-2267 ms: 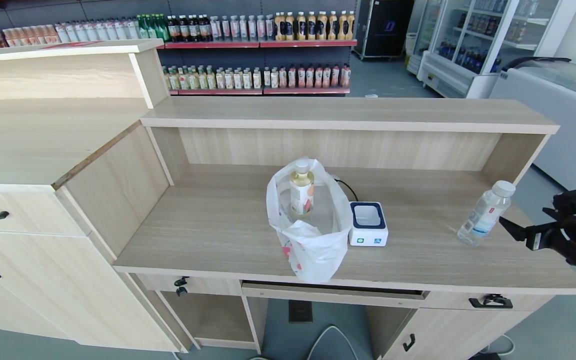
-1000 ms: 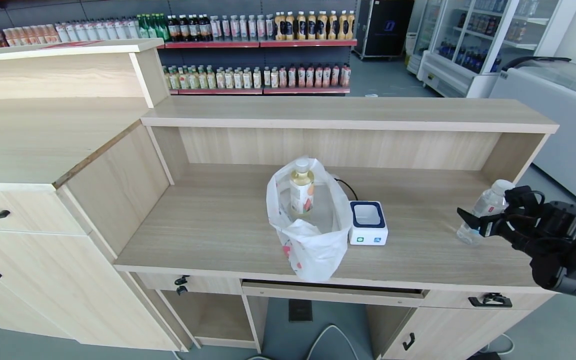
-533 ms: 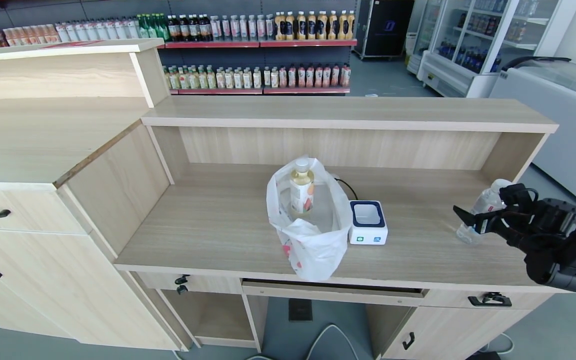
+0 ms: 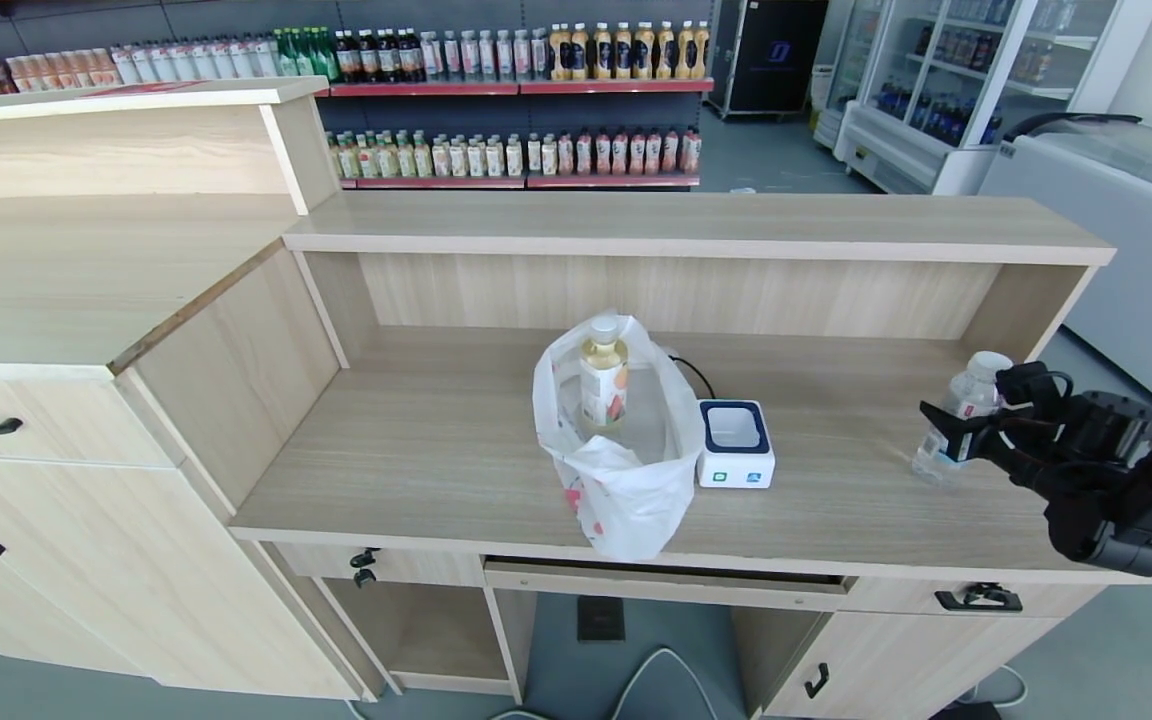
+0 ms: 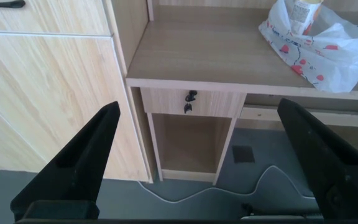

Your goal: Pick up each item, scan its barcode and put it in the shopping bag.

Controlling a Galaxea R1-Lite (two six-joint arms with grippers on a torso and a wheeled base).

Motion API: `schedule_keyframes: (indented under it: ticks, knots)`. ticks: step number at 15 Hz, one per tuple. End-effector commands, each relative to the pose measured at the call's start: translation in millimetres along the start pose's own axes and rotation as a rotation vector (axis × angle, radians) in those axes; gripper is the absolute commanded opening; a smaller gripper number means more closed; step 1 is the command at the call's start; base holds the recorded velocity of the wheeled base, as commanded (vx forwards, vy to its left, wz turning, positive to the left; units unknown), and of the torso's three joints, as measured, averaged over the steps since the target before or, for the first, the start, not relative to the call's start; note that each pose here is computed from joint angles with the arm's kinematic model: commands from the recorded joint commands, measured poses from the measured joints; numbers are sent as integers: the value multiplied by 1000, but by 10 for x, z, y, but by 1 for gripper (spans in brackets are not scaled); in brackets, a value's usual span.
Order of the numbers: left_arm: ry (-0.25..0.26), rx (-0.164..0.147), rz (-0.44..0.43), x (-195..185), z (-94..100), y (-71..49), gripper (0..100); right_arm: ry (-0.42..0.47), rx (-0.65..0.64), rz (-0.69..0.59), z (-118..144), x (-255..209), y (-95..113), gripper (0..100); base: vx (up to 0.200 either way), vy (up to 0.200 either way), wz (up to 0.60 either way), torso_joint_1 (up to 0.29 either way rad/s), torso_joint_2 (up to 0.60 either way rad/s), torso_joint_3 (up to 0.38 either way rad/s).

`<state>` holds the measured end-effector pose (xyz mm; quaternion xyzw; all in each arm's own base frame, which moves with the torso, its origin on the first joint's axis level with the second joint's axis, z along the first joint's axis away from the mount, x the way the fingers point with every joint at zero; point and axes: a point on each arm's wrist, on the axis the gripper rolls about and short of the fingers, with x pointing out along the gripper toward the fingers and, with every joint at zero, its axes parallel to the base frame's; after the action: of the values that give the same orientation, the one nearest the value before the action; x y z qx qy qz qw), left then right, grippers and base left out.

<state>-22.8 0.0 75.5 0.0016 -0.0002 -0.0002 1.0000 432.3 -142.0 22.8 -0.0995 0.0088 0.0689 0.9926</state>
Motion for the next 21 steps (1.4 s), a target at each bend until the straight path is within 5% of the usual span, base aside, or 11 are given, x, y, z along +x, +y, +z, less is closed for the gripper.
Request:
schedule_keyframes:
  ticks: [1,8,10,13,15,17,21]
  knots:
    - [0,0,-1,0,0,0,100,-4,-3,-1,20,-2,-6,0,0,0,0,0,0,0]
    - [0,0,0,0,0,0,100,-16,-40,-133,147,60,20,0,0,0,0,0,0,0]
    - [0,0,-1,0,0,0,100,-37,-5,-152,489,-14,-6,0,0,0,0,0,0,0]
    - [0,0,0,0,0,0,100,-41,195,-96,1423,-368,207,0,0,0,0,0,0,0]
    - [0,0,-1,0,0,0,100,-30,416,29,2329,-940,606,0,0,0,0,0,0,0]
    - [0,0,0,0,0,0,100,-42,500,180,2781,-1305,932,0,0,0,0,0,0,0]
    - [0,0,0,0,0,0,100,-32,513,350,2908,-1348,1368,0,0,0,0,0,0,0]
